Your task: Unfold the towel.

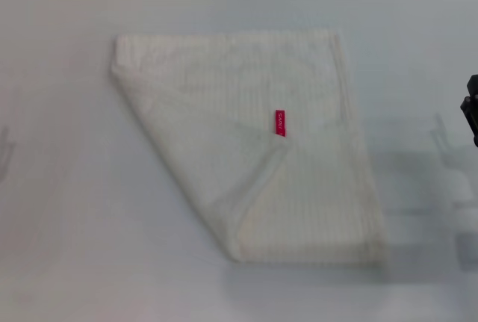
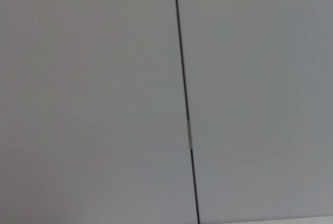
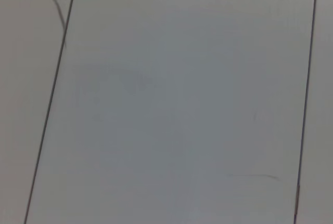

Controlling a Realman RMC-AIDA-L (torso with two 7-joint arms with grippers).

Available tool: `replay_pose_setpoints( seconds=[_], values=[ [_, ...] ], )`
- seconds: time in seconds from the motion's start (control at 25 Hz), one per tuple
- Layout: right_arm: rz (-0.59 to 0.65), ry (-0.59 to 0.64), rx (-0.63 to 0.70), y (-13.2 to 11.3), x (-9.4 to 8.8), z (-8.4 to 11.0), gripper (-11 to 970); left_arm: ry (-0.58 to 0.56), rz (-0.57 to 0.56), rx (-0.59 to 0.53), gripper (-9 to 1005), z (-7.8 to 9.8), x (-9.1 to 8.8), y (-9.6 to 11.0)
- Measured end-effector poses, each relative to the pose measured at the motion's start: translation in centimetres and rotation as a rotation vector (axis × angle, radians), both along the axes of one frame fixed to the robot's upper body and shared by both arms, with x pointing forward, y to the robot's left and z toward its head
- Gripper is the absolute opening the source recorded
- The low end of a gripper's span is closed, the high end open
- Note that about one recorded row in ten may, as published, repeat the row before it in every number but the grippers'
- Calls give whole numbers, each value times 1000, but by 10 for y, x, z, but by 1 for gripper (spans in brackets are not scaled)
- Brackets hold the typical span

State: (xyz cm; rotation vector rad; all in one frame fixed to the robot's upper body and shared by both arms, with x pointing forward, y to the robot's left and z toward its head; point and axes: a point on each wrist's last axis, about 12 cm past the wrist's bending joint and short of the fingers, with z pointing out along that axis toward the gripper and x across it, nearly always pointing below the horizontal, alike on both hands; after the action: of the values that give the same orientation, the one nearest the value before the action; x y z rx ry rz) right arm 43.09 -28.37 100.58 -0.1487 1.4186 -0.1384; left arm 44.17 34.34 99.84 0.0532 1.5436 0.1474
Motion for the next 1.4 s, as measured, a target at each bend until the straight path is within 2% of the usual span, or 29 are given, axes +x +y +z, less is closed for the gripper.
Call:
replay_pose_setpoints(
  seconds=[0.4, 0.6, 0.72, 0.76, 0.88, 0.92, 0.96, 1.0, 1.08, 1.12, 1.16, 1.28, 1.32, 1.4],
  values=[
    [16, -2, 5, 3, 0, 0, 770, -4, -19, -8, 833, 0, 1, -3],
    [31, -10, 59, 15, 6, 5, 732, -3, -117, -10, 832, 2, 7, -19],
    [78, -7, 132, 32, 14, 14, 695, -3, -181, -17, 832, 8, 22, -31],
    [78, -7, 132, 32, 14, 14, 682, -3, -181, -17, 832, 8, 22, -31],
    [121, 45, 172, 47, 26, 25, 645, 14, -268, -8, 831, 20, 39, -42],
    [147, 104, 168, 59, 36, 34, 632, 29, -319, 7, 831, 32, 48, -50],
    [147, 104, 168, 59, 36, 34, 620, 29, -319, 7, 831, 32, 48, -50],
    [150, 147, 152, 63, 43, 39, 607, 39, -341, 20, 831, 39, 53, -53],
    [162, 225, 124, 72, 57, 53, 523, 60, -371, 45, 831, 54, 61, -60],
    [190, 310, 90, 79, 69, 69, 482, 62, -382, 54, 830, 62, 64, -63],
    [190, 310, 90, 79, 69, 69, 440, 76, -389, 63, 830, 70, 67, -66],
    [247, 421, 90, 75, 83, 92, 311, 122, -421, 86, 830, 90, 74, -72],
    [288, 480, 133, 65, 92, 107, 266, 151, -436, 96, 830, 97, 76, -76],
    [303, 507, 164, 58, 98, 114, 176, 198, -458, 111, 830, 106, 78, -83]
  ],
)
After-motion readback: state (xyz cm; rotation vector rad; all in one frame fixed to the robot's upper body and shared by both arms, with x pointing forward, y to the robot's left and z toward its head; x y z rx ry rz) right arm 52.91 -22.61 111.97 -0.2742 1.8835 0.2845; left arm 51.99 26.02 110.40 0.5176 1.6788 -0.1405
